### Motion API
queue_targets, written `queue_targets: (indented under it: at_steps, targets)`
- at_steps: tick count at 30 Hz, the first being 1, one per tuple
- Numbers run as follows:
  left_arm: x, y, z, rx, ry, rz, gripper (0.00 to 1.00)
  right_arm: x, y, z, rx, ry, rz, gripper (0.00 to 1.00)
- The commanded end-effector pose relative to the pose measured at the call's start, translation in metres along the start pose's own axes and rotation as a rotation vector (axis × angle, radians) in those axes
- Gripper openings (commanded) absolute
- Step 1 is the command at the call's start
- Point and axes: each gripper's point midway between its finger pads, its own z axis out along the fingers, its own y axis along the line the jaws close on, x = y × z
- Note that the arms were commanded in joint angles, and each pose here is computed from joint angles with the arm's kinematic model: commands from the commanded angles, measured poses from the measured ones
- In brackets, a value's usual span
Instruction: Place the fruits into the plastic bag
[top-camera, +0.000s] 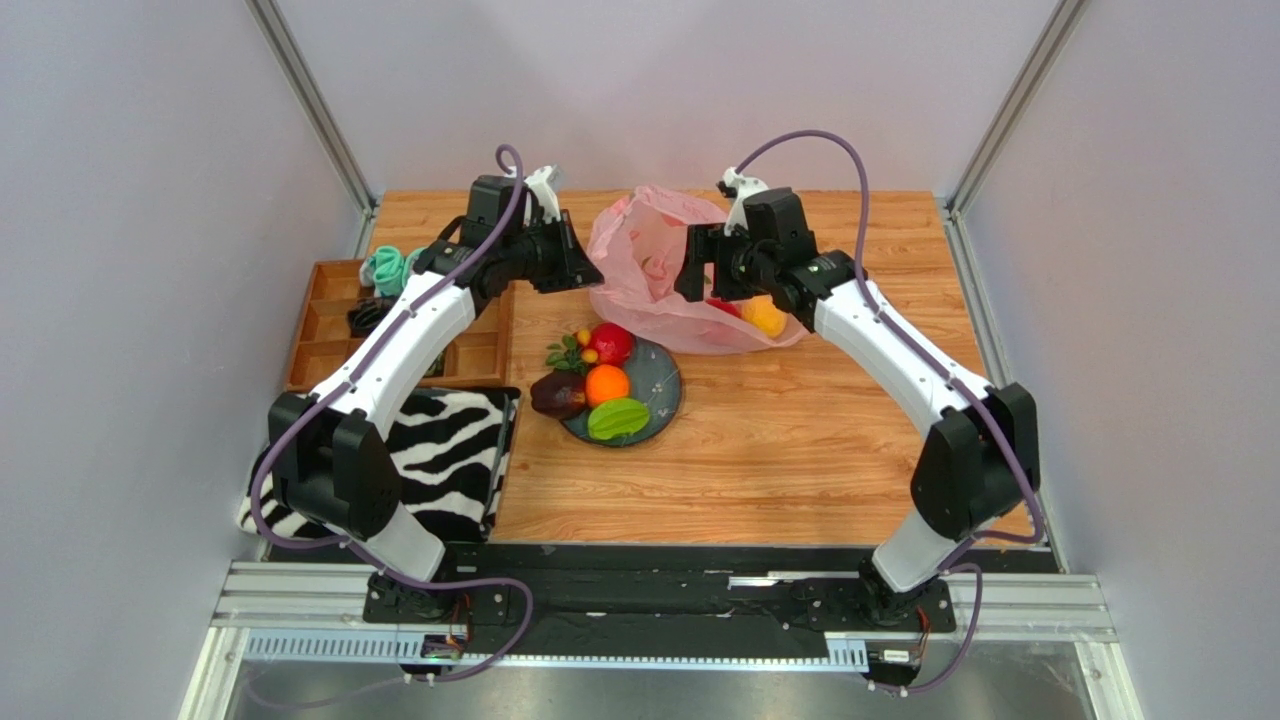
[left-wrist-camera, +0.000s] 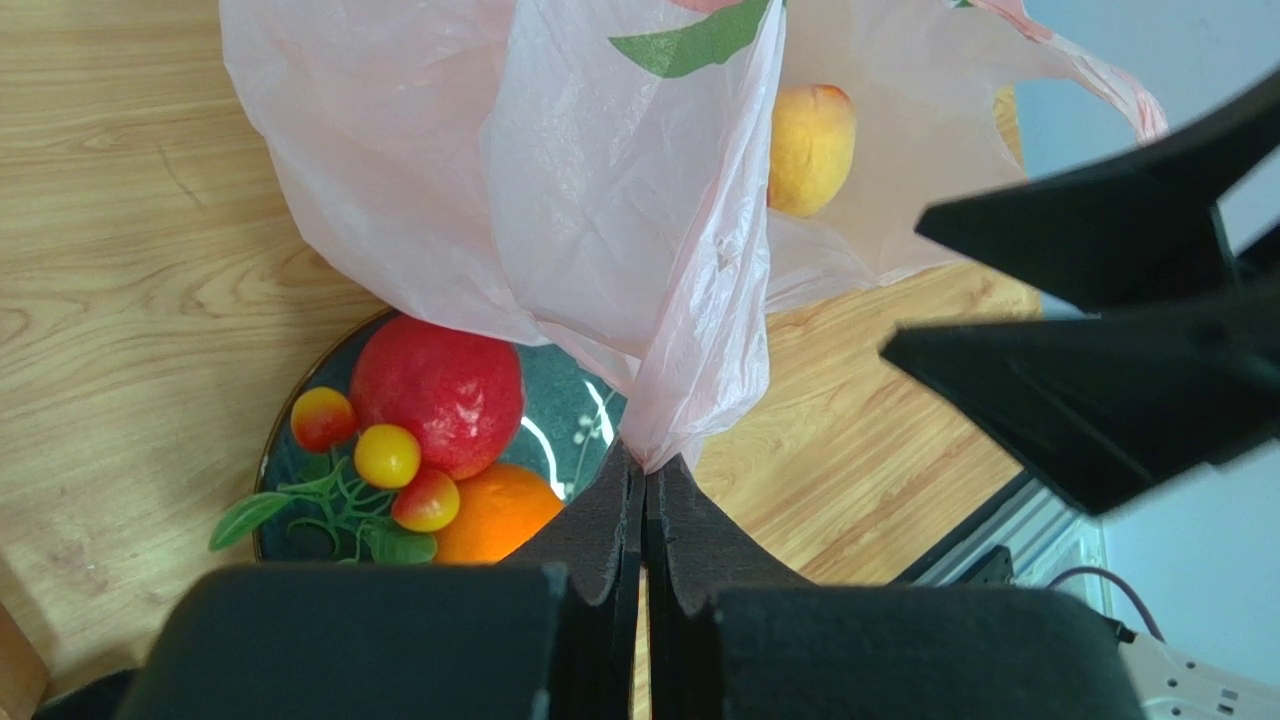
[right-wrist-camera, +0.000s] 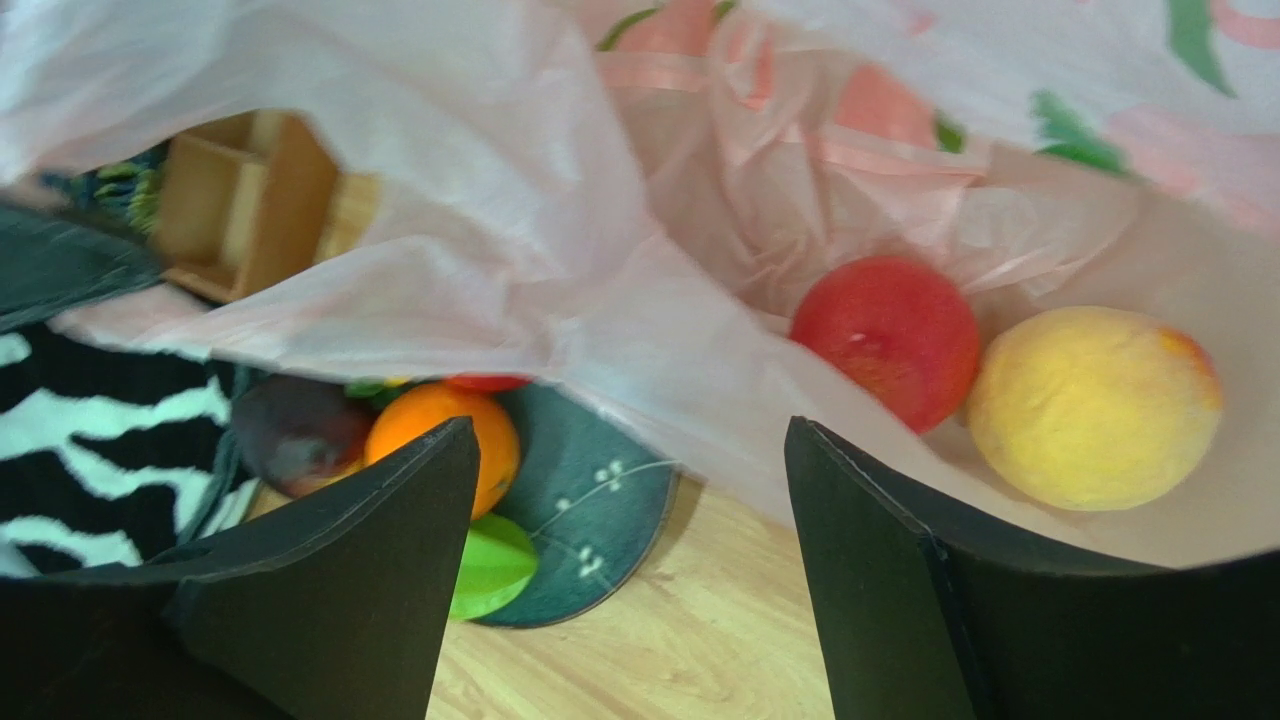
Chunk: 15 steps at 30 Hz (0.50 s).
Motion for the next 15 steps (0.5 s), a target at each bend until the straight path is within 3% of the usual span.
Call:
queue_targets:
  at_steps: [1,10,15]
  targets:
    - [-0.011,-0.008,0.000,0.018,-0.027,0.006,0.00,0.006,0.059,-0.024,-0.162,-0.039,-0.055,0.78]
    - [-0.010,-0.009,0.002,0.024,-0.015,0.015,0.00,0.098,0.137,-0.027,-0.339,0.142,-0.391,0.80]
    - [-0.009,-0.009,0.001,0.025,-0.014,0.012,0.00,0.107,0.139,-0.009,-0.271,0.216,-0.376,0.81]
